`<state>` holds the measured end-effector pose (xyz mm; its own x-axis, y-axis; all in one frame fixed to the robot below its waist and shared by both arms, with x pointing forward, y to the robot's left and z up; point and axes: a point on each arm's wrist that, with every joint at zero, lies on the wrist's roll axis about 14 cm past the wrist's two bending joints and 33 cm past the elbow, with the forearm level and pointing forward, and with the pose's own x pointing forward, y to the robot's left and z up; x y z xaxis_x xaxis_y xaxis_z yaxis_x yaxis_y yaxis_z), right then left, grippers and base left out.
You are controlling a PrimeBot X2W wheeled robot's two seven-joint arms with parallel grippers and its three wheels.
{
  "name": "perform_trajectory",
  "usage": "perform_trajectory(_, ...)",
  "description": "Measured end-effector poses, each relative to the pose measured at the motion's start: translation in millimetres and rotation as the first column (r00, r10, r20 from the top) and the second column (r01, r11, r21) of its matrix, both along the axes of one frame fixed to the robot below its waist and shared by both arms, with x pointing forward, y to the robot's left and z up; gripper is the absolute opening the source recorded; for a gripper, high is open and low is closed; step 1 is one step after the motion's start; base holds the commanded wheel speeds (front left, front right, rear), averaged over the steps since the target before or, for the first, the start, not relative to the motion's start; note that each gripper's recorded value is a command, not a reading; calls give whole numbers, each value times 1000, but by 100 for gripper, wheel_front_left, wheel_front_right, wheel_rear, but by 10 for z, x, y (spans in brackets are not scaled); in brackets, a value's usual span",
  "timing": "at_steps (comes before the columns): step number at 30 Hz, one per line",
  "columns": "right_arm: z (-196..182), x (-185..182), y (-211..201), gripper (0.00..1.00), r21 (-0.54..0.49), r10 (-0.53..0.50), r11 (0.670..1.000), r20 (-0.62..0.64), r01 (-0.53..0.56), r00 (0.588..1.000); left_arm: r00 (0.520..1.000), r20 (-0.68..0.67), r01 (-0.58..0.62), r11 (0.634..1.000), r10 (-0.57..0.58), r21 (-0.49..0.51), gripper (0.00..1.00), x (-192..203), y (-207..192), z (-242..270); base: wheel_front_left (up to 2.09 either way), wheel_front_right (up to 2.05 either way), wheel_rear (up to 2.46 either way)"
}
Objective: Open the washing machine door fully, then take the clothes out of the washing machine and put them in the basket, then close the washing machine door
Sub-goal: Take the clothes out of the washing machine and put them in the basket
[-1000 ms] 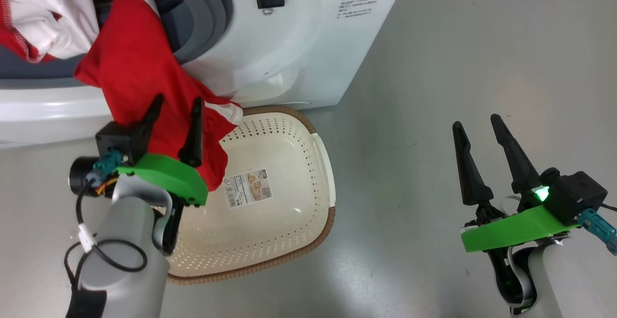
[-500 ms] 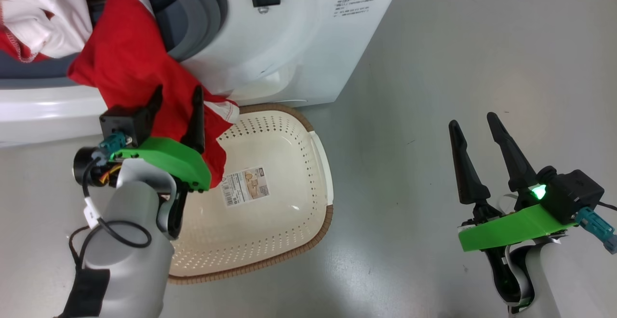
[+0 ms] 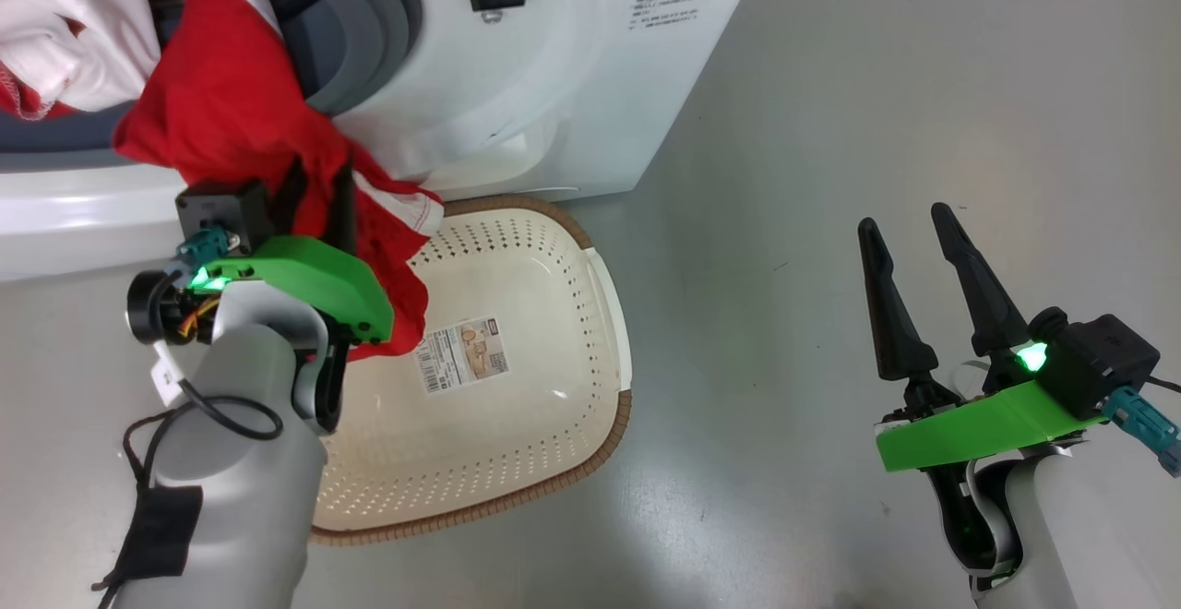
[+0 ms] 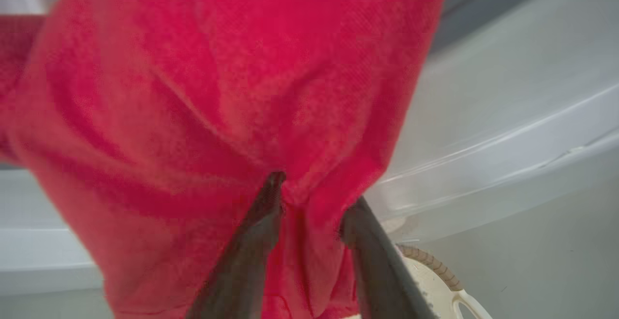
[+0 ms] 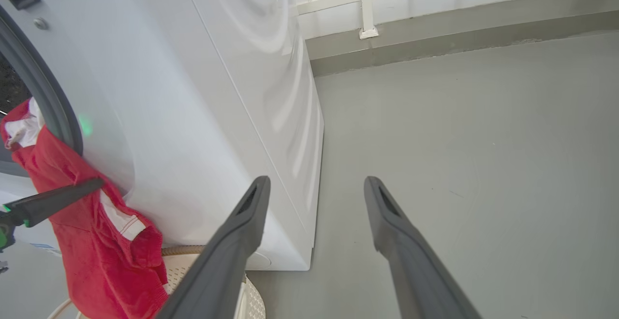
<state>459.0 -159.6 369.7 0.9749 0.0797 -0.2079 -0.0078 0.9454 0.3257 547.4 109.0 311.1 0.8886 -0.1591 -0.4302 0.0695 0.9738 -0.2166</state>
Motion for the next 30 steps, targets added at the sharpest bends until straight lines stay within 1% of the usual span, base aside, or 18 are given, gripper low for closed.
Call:
perform_trajectory(2,4,0,-2,100,1,-1,1000,1,1,1000,1000,-2,-6,1000,6,1,9,4,14,0,0,0,0)
perform_trajectory(3,5,1,-2,100,2,-1,1000,1,1,1000,1000,-3,-8,1000,8,1,0,7,21,-1,0,0,0)
perform_trajectory(15,33,21,35,100,12,5,1000,10,-5,1000,1000,-16,-14,1000,14,2,0,-44,90,-4,0,0,0)
perform_trajectory(30,64,45,71,100,18,12,1000,20,-12,1000,980,-200,-13,1000,16,16,0,-694,217,-471,0,0,0)
